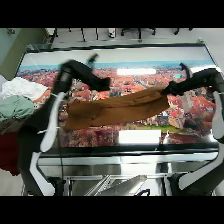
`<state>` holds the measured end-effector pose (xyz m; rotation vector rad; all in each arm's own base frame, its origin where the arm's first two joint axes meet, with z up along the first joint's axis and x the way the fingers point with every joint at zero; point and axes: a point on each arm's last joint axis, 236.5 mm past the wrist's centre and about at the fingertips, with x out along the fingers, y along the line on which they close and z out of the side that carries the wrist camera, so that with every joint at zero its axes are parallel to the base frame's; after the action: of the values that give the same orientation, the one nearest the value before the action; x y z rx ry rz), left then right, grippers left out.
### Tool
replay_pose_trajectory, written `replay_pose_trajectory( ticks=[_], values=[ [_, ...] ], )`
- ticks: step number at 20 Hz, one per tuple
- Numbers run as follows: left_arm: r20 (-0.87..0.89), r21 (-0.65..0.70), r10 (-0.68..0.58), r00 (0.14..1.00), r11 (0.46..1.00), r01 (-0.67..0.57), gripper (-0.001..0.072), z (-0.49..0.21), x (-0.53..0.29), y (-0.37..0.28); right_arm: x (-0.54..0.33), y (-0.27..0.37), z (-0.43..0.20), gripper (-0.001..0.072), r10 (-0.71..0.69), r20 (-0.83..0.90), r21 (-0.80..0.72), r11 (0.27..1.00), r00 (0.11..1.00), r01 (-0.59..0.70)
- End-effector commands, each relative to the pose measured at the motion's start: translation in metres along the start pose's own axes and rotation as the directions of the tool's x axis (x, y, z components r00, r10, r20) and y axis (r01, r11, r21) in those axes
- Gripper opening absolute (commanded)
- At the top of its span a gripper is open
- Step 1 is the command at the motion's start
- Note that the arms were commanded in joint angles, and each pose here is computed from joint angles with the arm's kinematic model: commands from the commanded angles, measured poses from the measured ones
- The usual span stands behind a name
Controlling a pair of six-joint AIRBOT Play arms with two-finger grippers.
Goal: Fold the shirts.
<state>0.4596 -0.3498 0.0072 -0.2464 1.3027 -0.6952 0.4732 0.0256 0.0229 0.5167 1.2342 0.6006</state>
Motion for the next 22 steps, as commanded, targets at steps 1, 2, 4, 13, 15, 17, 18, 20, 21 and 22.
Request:
replay_pose_trajectory(
  ticks=[1, 2, 4, 13, 15, 17, 18, 20, 21, 22],
  values=[
    [-0.086, 0.061, -0.017, 0.996, 0.998, 0.022, 0.0012, -0.043, 0.102, -0.04, -0.06, 0.069, -0.013, 0.0019, -0.007, 0.034, -0.123, 0.992, 0.999, 0.011],
    [-0.111, 0.048, -0.014, 0.994, 0.999, 0.019, 0.0013, -0.057, 0.124, -0.044, -0.073, 0.084, -0.017, 0.0019, -0.013, 0.049, -0.141, 0.99, 0.999, 0.02],
    [-0.142, 0.024, -0.008, 0.99, 1.0, 0.011, 0.0013, -0.075, 0.152, -0.046, -0.094, 0.11, -0.028, 0.0019, -0.021, 0.069, -0.187, 0.982, 0.997, 0.034],
    [-0.123, -0.093, -0.17, 0.978, 0.983, 0.159, 0.0012, -0.076, 0.166, -0.092, -0.114, 0.137, -0.044, 0.002, -0.029, 0.077, -0.219, 0.975, 0.997, 0.045],
    [-0.139, -0.079, -0.185, 0.973, 0.981, 0.175, 0.0012, -0.066, 0.136, -0.096, -0.113, 0.136, -0.044, 0.002, -0.029, 0.073, -0.199, 0.979, 0.997, 0.043],
    [-0.097, -0.047, -0.192, 0.977, 0.981, 0.188, 0.0012, -0.044, 0.079, -0.094, -0.111, 0.133, -0.044, 0.002, -0.027, 0.068, -0.169, 0.985, 0.997, 0.038],
    [-0.068, -0.024, -0.196, 0.978, 0.981, 0.195, 0.0013, -0.031, 0.039, -0.091, -0.11, 0.133, -0.044, 0.002, -0.026, 0.066, -0.154, 0.987, 0.997, 0.036],
    [0.001, 0.026, -0.192, 0.981, 0.981, 0.192, 0.0012, -0.012, -0.055, -0.084, -0.106, 0.134, -0.045, 0.002, -0.021, 0.058, -0.124, 0.992, 0.998, 0.029],
    [0.062, 0.052, -0.184, 0.981, 0.982, 0.18, 0.0012, -0.004, -0.106, -0.08, -0.099, 0.138, -0.046, 0.002, -0.014, 0.046, -0.113, 0.993, 0.999, 0.019],
    [0.141, 0.073, -0.154, 0.978, 0.987, 0.145, 0.0013, 0.002, -0.158, -0.073, -0.089, 0.146, -0.046, 0.002, -0.006, 0.036, -0.109, 0.994, 0.999, 0.01]
  ],
)
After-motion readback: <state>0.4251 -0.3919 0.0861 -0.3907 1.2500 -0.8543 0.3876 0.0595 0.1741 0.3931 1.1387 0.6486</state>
